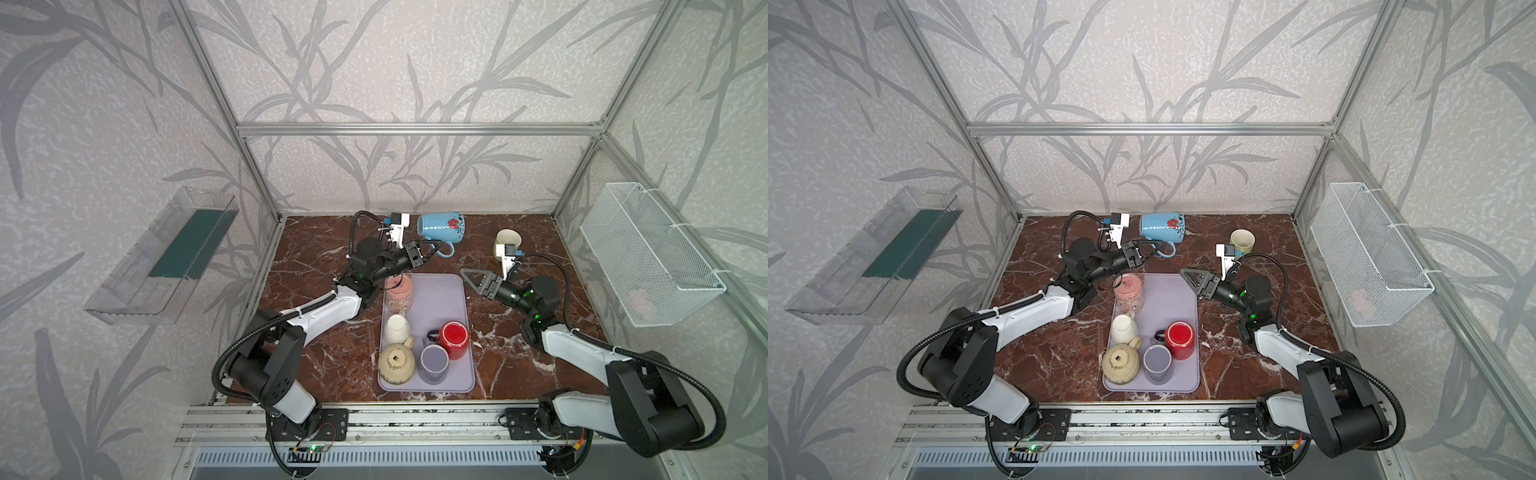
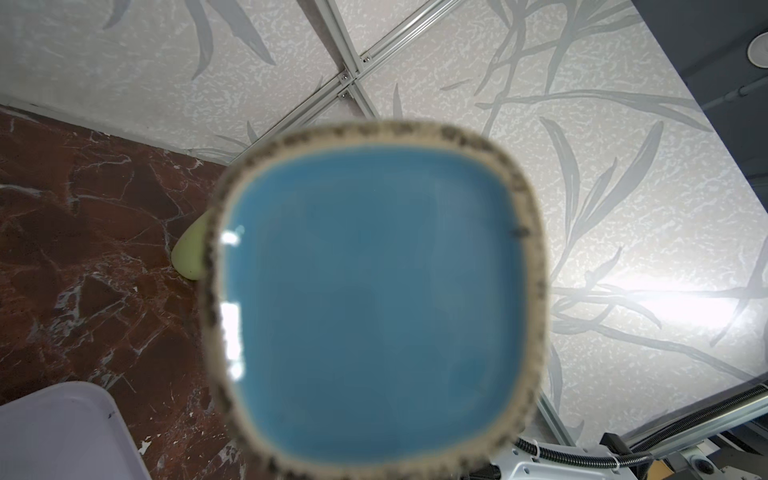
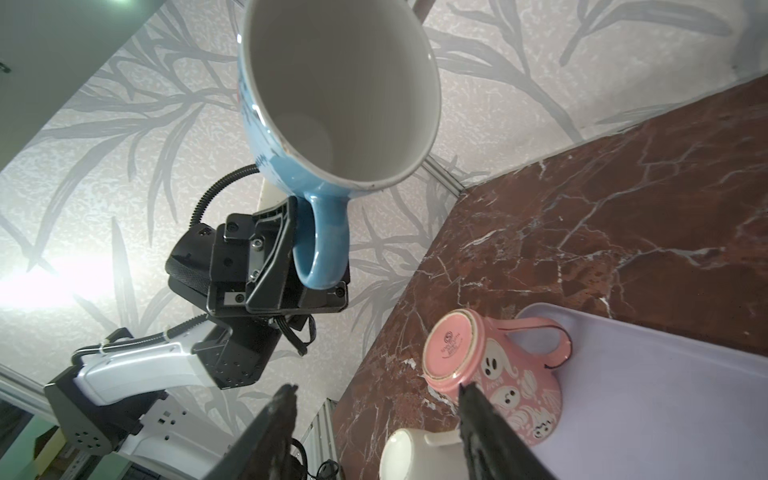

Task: Turn the mug right side up
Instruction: 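Close the right gripper on the blue mug's handle beside the left gripper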

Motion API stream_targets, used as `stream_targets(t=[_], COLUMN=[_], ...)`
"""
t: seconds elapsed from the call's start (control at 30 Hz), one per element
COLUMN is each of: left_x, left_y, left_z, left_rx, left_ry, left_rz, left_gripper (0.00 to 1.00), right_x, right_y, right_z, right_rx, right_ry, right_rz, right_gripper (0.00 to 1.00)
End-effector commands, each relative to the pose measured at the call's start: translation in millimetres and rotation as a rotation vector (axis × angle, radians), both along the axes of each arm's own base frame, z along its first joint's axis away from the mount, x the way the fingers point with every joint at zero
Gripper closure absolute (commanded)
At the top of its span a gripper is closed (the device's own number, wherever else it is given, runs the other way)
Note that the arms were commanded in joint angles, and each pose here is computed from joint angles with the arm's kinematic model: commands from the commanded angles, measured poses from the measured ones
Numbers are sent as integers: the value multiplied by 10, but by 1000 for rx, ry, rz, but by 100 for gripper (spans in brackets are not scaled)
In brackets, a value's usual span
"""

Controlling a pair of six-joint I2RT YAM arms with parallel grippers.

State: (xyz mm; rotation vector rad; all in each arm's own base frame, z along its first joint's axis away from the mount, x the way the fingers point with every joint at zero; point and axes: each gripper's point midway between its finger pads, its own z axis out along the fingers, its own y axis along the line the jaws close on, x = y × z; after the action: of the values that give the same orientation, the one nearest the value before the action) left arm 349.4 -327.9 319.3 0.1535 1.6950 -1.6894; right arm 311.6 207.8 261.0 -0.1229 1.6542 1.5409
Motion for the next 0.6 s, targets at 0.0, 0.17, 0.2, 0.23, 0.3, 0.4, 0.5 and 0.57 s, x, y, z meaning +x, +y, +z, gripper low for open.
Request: stream_targets(t=[0.0, 0.17, 0.2, 0.23, 0.3, 0.4, 0.5, 0.57], left_x=[-148, -175, -168, -169, -165, -184, -212, -224], left_y=[32, 52, 53, 51, 55, 44, 31, 20], left_z=[460, 449, 426, 419, 422, 441, 459, 445], left_rx=[-93, -87, -82, -77, -78, -83, -85, -83], left_ry=[-135, -141, -137, -136, -135, -142, -147, -146], left_rz=[-34, -28, -24, -23, -21, -27, -34, -39], left_gripper=[100, 100, 100, 100, 100, 100, 100, 100], right_x=[19, 162, 185, 203, 218, 243, 280, 300], right_y=[43, 156, 178, 214, 278, 352, 374, 377], right_z=[352, 432, 443, 456, 483, 507, 524, 553], right_rx=[62, 74, 75, 75, 74, 72, 84, 104], right_ry=[-93, -70, -68, -65, -66, -63, -56, -62], right_rz=[27, 39, 40, 46, 62, 70, 68, 70], right_gripper=[38, 44, 45, 45, 46, 49, 54, 56])
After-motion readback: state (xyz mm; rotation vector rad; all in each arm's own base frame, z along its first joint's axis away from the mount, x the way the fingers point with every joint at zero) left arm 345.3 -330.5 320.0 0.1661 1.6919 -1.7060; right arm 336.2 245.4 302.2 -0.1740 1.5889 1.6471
